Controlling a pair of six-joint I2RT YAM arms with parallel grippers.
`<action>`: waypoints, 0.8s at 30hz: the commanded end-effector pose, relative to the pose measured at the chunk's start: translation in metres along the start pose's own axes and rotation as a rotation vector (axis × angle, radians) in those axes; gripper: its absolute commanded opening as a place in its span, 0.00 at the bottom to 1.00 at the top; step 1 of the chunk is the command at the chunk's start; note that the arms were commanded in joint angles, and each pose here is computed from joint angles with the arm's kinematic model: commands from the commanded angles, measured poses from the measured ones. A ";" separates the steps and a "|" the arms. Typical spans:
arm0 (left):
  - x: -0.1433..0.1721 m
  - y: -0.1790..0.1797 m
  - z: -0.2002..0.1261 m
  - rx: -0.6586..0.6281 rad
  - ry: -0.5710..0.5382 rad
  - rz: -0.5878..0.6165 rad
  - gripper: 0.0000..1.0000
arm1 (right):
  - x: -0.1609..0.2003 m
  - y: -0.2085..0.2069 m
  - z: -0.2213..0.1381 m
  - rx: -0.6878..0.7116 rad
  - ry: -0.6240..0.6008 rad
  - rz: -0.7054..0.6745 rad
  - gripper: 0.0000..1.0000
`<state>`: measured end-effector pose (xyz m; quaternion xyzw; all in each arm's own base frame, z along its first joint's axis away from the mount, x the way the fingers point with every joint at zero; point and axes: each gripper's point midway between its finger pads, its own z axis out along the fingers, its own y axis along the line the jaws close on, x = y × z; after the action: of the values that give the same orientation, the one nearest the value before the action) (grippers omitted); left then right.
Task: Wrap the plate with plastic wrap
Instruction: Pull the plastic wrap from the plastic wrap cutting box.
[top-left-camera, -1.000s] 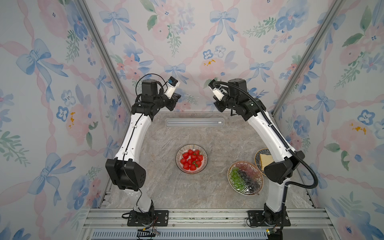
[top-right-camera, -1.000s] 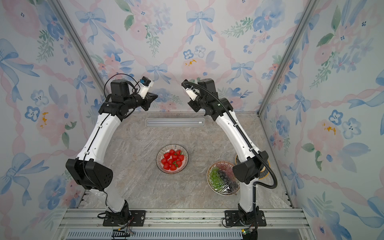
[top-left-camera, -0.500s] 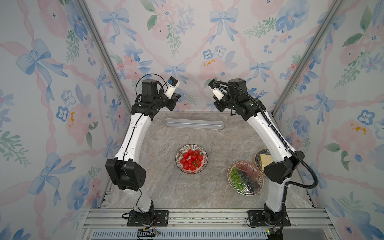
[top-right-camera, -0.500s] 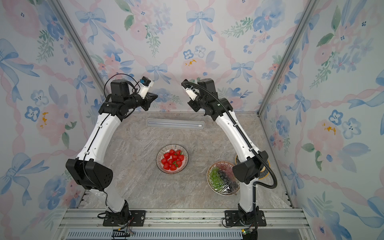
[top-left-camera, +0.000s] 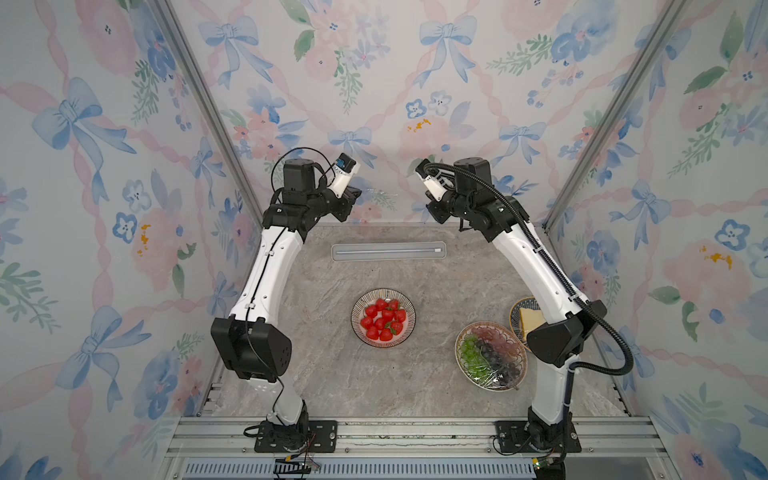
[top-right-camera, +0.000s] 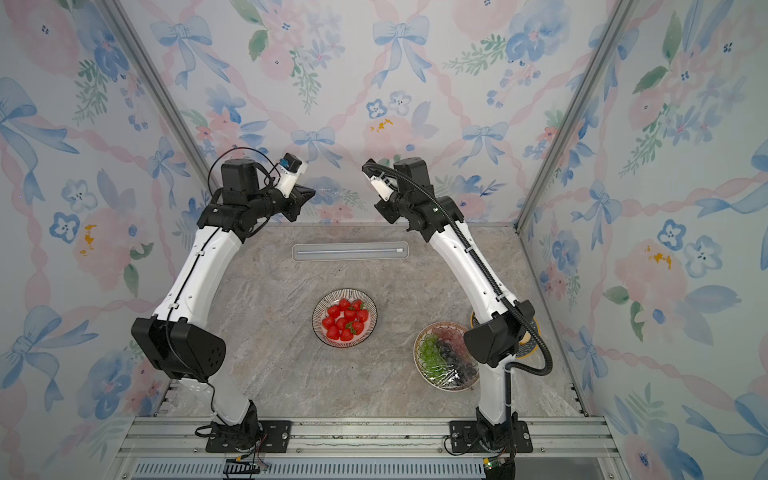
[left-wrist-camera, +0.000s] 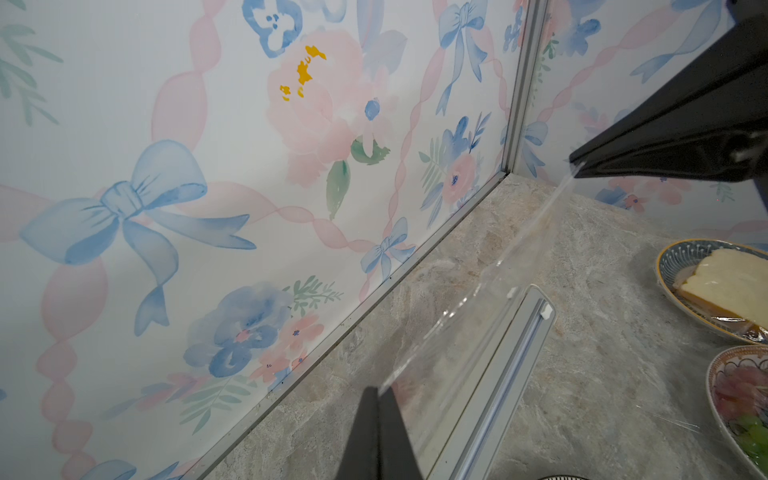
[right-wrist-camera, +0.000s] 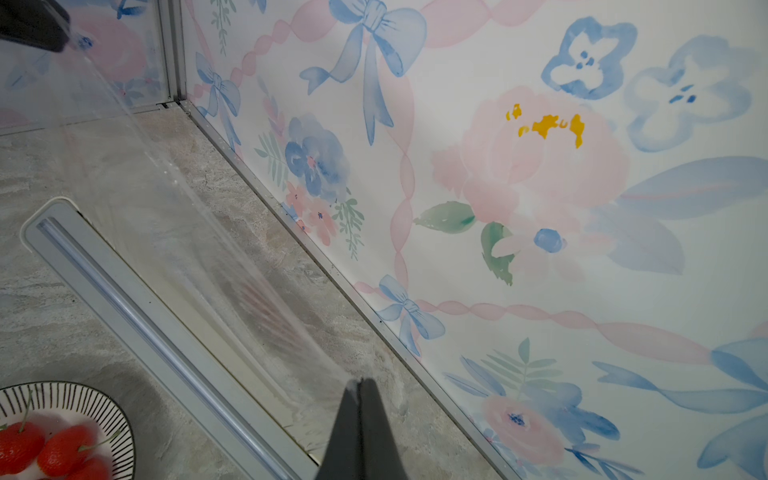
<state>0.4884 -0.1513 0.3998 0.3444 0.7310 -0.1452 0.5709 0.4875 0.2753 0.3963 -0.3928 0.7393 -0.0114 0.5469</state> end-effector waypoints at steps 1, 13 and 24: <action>-0.027 0.005 -0.023 -0.050 -0.066 0.057 0.00 | -0.025 -0.014 -0.010 0.060 -0.078 0.000 0.00; -0.027 0.006 -0.023 -0.050 -0.066 0.059 0.00 | -0.026 -0.016 -0.013 0.069 -0.080 -0.001 0.00; -0.027 0.006 -0.022 -0.052 -0.067 0.058 0.00 | -0.026 -0.016 -0.011 0.066 -0.079 0.000 0.00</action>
<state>0.4887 -0.1508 0.3996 0.3435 0.7318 -0.1439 0.5708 0.4880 0.2753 0.3963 -0.3924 0.7391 -0.0121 0.5474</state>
